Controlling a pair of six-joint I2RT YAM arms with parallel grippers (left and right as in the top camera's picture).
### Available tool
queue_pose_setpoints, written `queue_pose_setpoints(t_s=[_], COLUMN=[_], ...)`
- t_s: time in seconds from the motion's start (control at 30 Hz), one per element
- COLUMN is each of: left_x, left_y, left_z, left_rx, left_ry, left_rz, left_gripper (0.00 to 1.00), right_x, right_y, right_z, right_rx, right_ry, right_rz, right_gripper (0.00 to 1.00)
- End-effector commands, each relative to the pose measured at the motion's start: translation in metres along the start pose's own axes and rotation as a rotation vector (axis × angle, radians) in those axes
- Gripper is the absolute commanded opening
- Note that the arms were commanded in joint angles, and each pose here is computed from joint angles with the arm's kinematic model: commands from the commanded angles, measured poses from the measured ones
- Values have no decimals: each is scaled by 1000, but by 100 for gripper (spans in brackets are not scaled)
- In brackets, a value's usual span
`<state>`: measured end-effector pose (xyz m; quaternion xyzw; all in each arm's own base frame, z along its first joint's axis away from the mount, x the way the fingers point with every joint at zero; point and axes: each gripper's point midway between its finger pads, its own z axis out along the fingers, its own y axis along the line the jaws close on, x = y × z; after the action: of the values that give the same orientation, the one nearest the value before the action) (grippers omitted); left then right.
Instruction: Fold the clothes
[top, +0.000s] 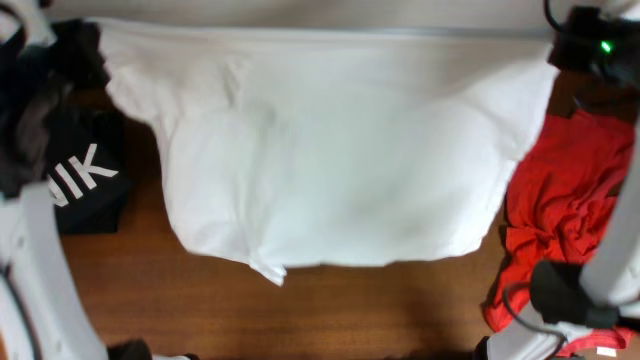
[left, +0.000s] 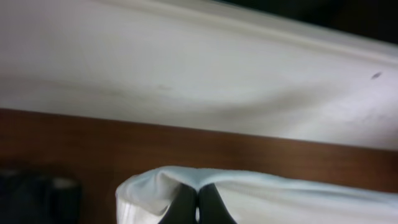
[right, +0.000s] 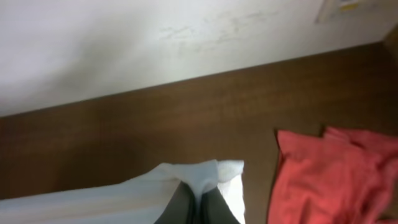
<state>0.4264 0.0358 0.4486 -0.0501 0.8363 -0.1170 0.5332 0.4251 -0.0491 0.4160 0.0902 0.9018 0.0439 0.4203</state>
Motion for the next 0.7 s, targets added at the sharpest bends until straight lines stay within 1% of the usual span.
queue_pose_setpoints(t_s=[0.0, 0.1, 0.17, 0.23, 0.33, 0.43, 0.5, 0.53, 0.63, 0.67], left_x=[-7, -23, -36, -57, -87, -109, -109, -99, -53, -23], left_y=[23, 40, 42, 39, 32, 30, 26, 26, 34, 38], left_z=[48, 78, 86, 85, 72, 51, 44, 43, 51, 53], left_rx=[-56, -111, -105, -97, -91, -124, -122, -120, -137, -148], left_ry=[-21, -99, -155, -242, -359, -420, -403, -349, -148, -29], left_rz=[65, 87, 102, 125, 152, 160, 160, 148, 97, 66], left_gripper=[0, 0, 0, 0, 0, 0, 0, 0, 0, 0], right_x=[-16, -43, -62, -84, -101, -98, -83, -71, -35, -22], right_y=[-10, -2, 1, 4, 6, -5, -19, -25, -34, -35], right_z=[41, 57, 55, 46, 27, 21, 26, 31, 49, 55], right_rx=[18, -39, -50, -63, -73, -6, 74, 107, 147, 151], right_ry=[-25, -122, -200, -292, -371, -368, -307, -255, -99, -43], right_rz=[-7, -20, -28, -9, 15, 28, 43, 33, -18, -21], right_gripper=[4, 4, 4, 4, 4, 4, 4, 4, 4, 4])
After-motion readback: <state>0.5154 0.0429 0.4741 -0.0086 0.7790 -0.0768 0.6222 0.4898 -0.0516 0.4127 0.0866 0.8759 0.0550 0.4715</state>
